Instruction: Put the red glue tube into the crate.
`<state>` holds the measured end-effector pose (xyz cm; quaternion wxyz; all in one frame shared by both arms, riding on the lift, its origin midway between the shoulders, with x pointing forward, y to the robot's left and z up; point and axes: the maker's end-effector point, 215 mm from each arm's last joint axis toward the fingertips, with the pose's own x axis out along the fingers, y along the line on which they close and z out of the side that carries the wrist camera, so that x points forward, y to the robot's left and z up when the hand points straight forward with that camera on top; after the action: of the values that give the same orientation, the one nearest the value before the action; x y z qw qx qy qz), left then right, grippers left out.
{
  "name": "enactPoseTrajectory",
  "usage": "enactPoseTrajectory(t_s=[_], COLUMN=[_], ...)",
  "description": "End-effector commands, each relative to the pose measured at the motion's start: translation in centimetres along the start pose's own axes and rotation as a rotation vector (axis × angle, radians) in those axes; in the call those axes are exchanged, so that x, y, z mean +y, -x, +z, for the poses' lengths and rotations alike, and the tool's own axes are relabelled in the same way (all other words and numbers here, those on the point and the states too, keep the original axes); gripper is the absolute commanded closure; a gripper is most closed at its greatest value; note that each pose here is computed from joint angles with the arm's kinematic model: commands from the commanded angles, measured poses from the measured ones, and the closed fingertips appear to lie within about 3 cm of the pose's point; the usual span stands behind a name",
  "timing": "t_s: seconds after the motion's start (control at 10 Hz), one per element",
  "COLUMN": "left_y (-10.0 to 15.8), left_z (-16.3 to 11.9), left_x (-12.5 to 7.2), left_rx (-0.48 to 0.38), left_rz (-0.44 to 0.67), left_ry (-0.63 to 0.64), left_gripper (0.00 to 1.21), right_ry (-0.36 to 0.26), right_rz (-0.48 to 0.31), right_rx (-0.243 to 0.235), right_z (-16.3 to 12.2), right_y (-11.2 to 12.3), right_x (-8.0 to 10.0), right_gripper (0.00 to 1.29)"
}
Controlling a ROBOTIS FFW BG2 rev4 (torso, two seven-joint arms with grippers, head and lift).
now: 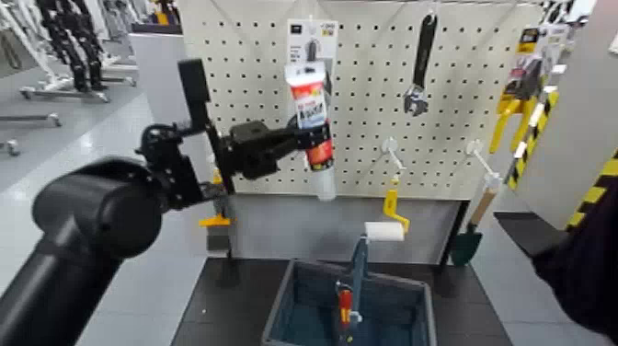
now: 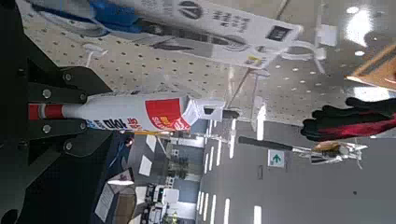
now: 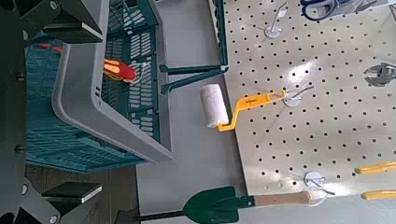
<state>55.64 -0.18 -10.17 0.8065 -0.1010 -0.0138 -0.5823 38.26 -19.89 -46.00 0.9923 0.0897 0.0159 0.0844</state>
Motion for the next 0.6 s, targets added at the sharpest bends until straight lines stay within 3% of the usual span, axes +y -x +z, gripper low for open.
enactPoseTrajectory(t_s=[0.1,0.6], left_y=[-0.3,0.0], left_z=[-4.5,-12.5], left_x=[-0.3,-1.1], left_rx=[0.024,0.111], left_rz=[-0.006,-0.015], left_ry=[0.096,0.233], left_gripper=[1.15,1.15], right_ry=[-0.004,-0.005], right_rz=[0.001,0.003], right_rx=[-0.002,-0.002], right_z=[0.0,0.0], right_y=[-0.1,-0.1], right_x=[0.2,0.3], right_gripper=[0.17,0.17])
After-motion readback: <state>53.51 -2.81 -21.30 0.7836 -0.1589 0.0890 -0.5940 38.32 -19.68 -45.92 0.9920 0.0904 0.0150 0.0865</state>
